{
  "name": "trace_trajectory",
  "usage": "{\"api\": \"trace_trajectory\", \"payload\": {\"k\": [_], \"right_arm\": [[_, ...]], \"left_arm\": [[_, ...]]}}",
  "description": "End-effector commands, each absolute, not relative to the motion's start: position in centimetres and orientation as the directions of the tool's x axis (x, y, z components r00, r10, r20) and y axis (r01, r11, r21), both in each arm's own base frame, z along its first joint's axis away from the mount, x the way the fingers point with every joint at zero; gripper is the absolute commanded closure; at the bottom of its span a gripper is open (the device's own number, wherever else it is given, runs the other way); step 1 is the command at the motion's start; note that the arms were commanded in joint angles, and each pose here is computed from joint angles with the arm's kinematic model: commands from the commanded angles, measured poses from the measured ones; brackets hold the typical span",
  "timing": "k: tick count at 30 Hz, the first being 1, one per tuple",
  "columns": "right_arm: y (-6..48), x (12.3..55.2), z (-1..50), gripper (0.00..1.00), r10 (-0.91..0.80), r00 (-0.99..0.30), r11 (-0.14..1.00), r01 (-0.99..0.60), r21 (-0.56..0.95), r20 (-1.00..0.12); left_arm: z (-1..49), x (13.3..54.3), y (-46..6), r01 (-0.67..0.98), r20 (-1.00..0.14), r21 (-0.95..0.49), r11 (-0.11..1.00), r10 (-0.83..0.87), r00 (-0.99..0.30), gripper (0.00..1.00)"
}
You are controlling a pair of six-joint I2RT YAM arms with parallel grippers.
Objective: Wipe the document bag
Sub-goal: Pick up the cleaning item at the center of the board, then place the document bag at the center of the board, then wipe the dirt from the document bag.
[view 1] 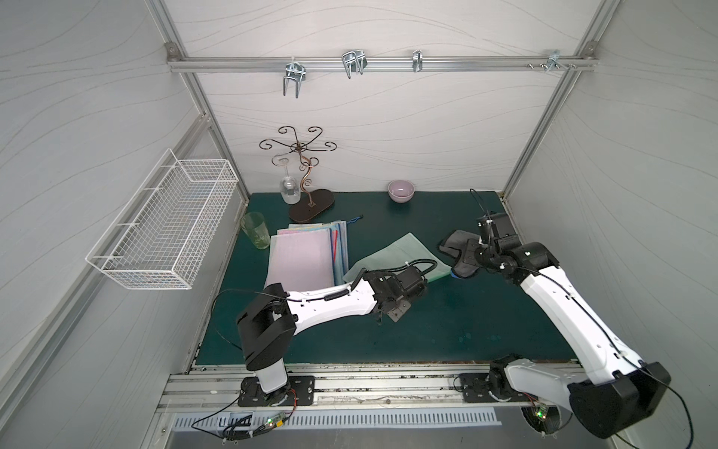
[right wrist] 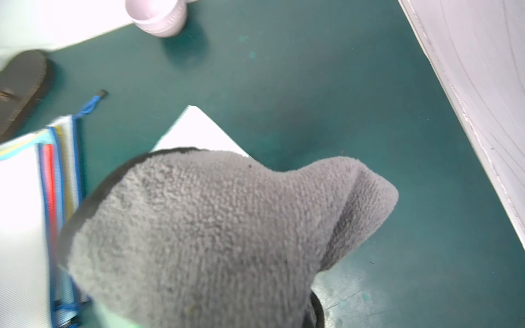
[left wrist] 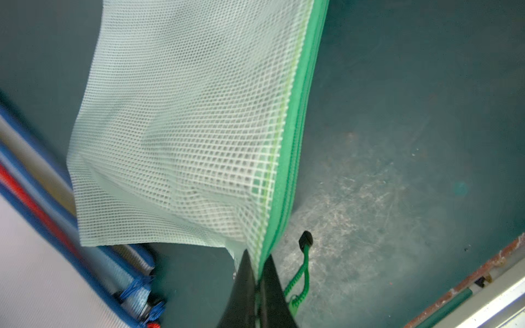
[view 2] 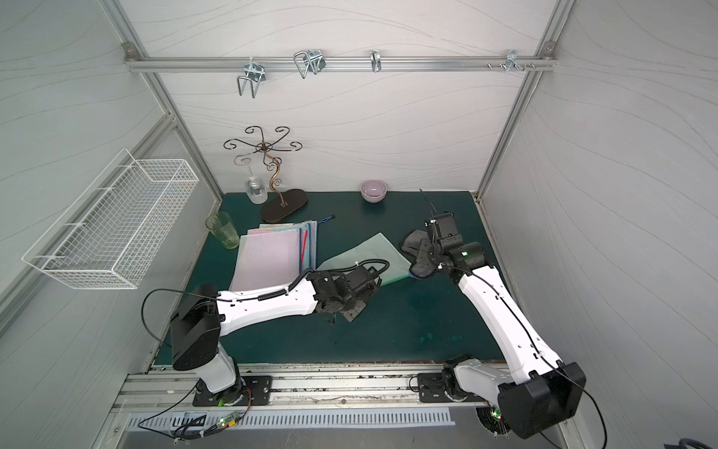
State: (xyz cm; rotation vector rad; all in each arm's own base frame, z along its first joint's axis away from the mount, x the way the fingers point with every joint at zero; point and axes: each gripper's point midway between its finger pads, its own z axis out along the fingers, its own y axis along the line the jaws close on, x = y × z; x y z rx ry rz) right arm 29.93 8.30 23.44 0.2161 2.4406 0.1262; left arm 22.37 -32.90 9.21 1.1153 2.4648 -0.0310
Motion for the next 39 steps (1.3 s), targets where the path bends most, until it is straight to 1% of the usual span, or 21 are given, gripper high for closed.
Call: {"api": "trace_trajectory", "payload": {"k": [1,3,7,9,11,14,15,16,17,18,20,21,22,25,26,28,30,32,33,35,39], "right_arm": [[9.9,30.2,22.9,1.0,0.136,-0.795,0.988,0.063,0.143,-0.592],[12.3,30.7,22.5,1.0,0.087,-0.808,0.981,-0.033,0.191,-0.583],[17.3,31.4,19.2,1.0,0.046,-0.885,0.93,-0.131,0.343,-0.463],[19.6,31.5,16.9,1.0,0.042,-0.919,0.892,-0.142,0.43,-0.392],[21.1,31.3,14.4,1.0,0.029,-0.952,0.872,-0.124,0.473,-0.304],[21.6,30.9,10.3,1.0,0.021,-0.979,0.889,-0.074,0.453,-0.202],[21.5,30.9,9.2,1.0,0.022,-0.984,0.898,-0.058,0.437,-0.177],[21.3,30.8,8.3,1.0,0.019,-0.988,0.905,-0.05,0.422,-0.156],[20.9,30.8,7.4,1.0,0.017,-0.99,0.918,-0.039,0.395,-0.137],[20.5,30.7,6.7,1.0,0.017,-0.992,0.929,-0.03,0.368,-0.123],[19.9,30.6,5.9,1.0,0.02,-0.994,0.941,-0.018,0.337,-0.11],[19.6,30.6,5.7,1.0,0.024,-0.993,0.946,-0.014,0.324,-0.112],[19.4,30.6,5.7,1.0,0.026,-0.993,0.949,-0.012,0.316,-0.115],[19.2,30.6,5.6,1.0,0.021,-0.992,0.954,-0.017,0.3,-0.122],[19.2,30.6,5.5,1.0,0.02,-0.993,0.955,-0.016,0.295,-0.118],[19.7,30.5,5.6,1.0,0.004,-0.993,0.952,-0.031,0.305,-0.115],[20.9,30.4,6.2,1.0,-0.031,-0.991,0.948,-0.071,0.311,-0.131],[22.8,30.3,7.4,1.0,-0.071,-0.986,0.93,-0.121,0.347,-0.153],[23.8,30.2,7.9,1.0,-0.092,-0.981,0.922,-0.148,0.358,-0.168],[25.7,29.9,8.7,1.0,-0.136,-0.974,0.906,-0.196,0.375,-0.18],[29.1,29.0,7.6,1.0,-0.201,-0.972,0.876,-0.234,0.422,-0.122]], "left_arm": [[8.6,21.9,-35.2,0.805,-0.411,0.117,0.582,0.766,-0.494,1.0],[7.5,21.3,-34.8,0.815,-0.389,0.104,0.569,0.778,-0.493,1.0],[6.6,20.3,-34.3,0.828,-0.382,0.073,0.555,0.783,-0.491,1.0],[6.5,20.1,-34.0,0.828,-0.384,0.067,0.557,0.78,-0.494,1.0],[6.3,19.8,-33.7,0.829,-0.371,0.065,0.555,0.785,-0.497,1.0],[6.2,19.8,-33.3,0.824,-0.364,0.069,0.563,0.783,-0.505,1.0],[6.2,19.8,-33.2,0.82,-0.366,0.069,0.569,0.779,-0.509,0.97],[6.5,19.8,-33.2,0.815,-0.371,0.071,0.575,0.774,-0.514,0.91],[6.7,19.9,-33.1,0.808,-0.372,0.071,0.584,0.767,-0.522,0.8],[7.1,19.9,-33.0,0.801,-0.378,0.066,0.595,0.758,-0.532,0.74],[8.0,19.7,-32.8,0.782,-0.397,0.044,0.622,0.729,-0.558,0.64],[8.5,19.7,-32.6,0.765,-0.407,0.017,0.644,0.703,-0.583,0.61],[8.9,19.8,-32.5,0.743,-0.42,-0.017,0.669,0.67,-0.612,0.6],[9.4,21.1,-30.9,0.622,-0.42,-0.176,0.763,0.513,-0.749,0.61],[9.3,21.8,-30.1,0.565,-0.409,-0.236,0.791,0.447,-0.796,0.63],[9.2,23.1,-29.2,0.476,-0.391,-0.341,0.811,0.338,-0.856,0.7],[8.0,24.3,-28.3,0.398,-0.341,-0.376,0.837,0.275,-0.899,0.84],[6.5,24.9,-28.0,0.336,-0.253,-0.409,0.848,0.249,-0.935,0.98],[5.7,25.2,-27.7,0.305,-0.212,-0.411,0.859,0.236,-0.948,1.0],[4.9,25.7,-27.5,0.271,-0.173,-0.408,0.872,0.217,-0.961,1.0],[3.7,26.2,-27.2,0.225,-0.134,-0.399,0.889,0.186,-0.973,1.0]]}}
